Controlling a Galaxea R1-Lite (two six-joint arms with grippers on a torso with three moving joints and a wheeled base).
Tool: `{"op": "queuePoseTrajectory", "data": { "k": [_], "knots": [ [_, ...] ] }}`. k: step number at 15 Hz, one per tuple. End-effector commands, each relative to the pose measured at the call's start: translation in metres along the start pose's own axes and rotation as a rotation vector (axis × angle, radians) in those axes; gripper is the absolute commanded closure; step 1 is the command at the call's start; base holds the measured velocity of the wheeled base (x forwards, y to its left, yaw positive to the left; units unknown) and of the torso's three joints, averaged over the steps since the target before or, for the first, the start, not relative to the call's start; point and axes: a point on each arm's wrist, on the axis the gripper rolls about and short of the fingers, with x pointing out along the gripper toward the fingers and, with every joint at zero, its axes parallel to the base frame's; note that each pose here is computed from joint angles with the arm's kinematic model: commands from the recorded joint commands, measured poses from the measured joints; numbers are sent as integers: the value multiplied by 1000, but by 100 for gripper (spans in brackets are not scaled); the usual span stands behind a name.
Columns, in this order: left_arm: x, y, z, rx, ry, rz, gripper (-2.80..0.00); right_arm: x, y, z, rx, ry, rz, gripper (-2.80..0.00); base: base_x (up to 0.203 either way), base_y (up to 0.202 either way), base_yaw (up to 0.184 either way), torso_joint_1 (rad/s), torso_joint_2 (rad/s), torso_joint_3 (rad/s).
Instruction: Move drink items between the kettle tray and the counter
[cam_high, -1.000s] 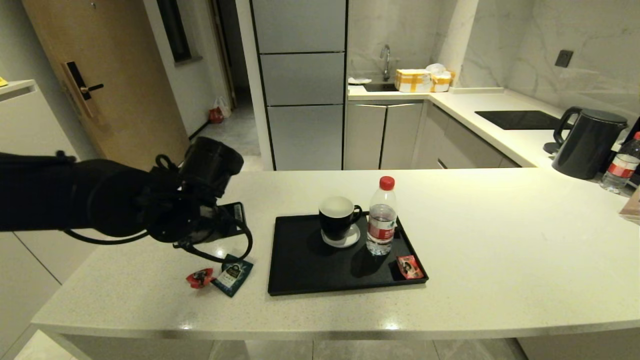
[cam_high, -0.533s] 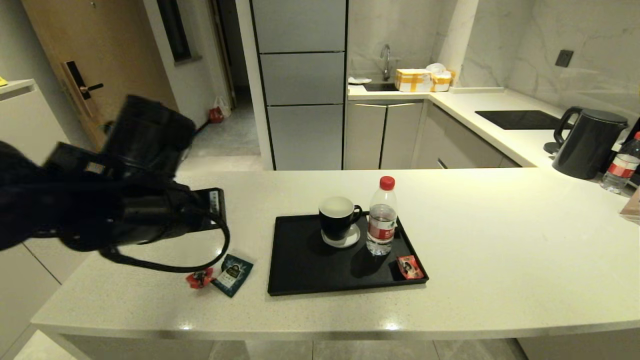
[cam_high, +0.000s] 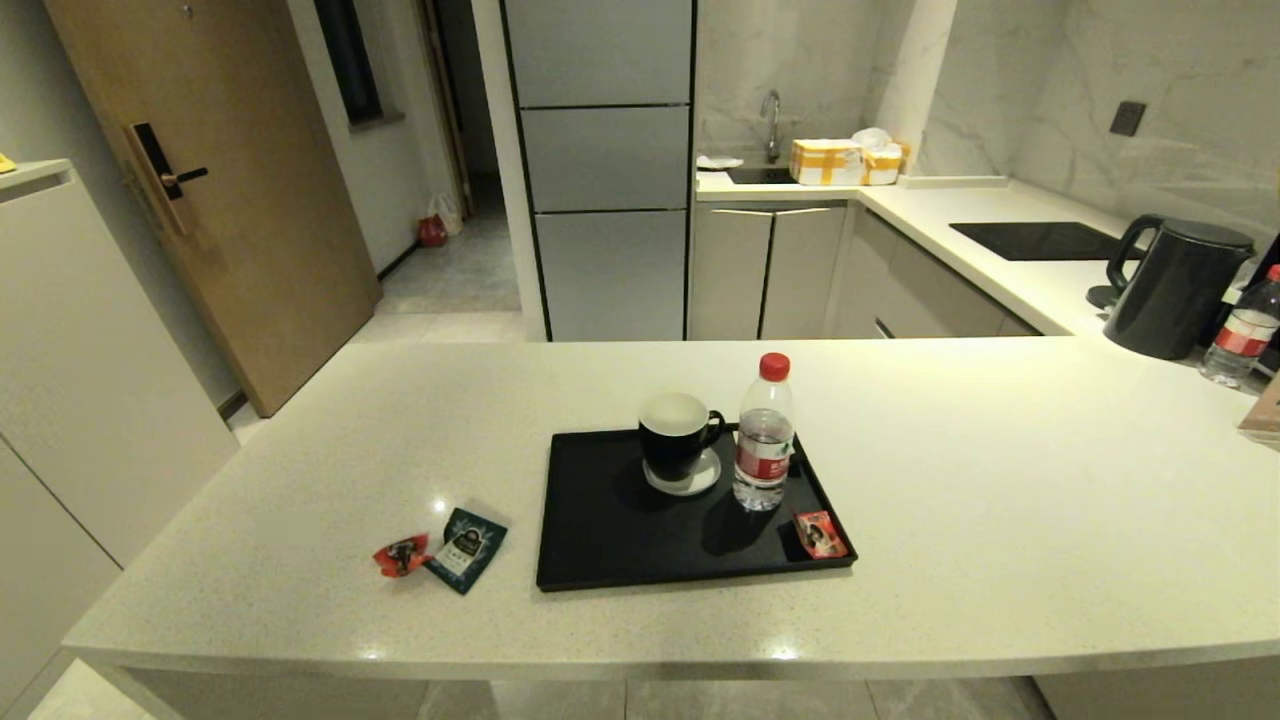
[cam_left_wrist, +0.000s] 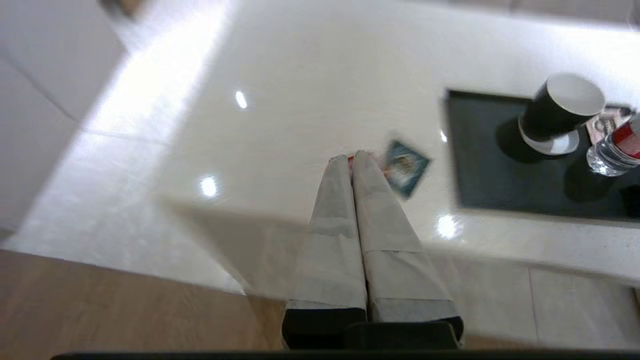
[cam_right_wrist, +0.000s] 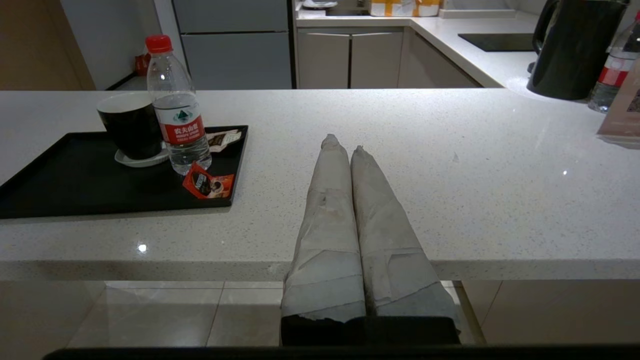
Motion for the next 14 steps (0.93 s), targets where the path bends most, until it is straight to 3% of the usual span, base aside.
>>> {"op": "queuePoseTrajectory", "data": {
  "k": [1,2,4,6,9,12,14],
  "knots": [
    [-87,35,-65,-58,-163,46,0,2,0,-11,0,40,2,0,0,0,0,0,0,0],
    [-103,35,-91,-39,-138,76,0,2,0,-11,0,40,2,0,0,0,0,0,0,0],
    [-119,33,-146,-52,-49,30,0,2,0,-11,0,40,2,0,0,0,0,0,0,0],
    [-117,29,-162,-65,11,1,0,2,0,-11,0,40,2,0,0,0,0,0,0,0],
    [-101,27,-165,-64,-51,-29,0,2,0,-11,0,40,2,0,0,0,0,0,0,0],
    [-26,20,-194,-49,-51,-46,0,2,0,-11,0,40,2,0,0,0,0,0,0,0],
    [10,16,-208,-29,-181,-88,0,2,0,-11,0,40,2,0,0,0,0,0,0,0]
  ]
}}
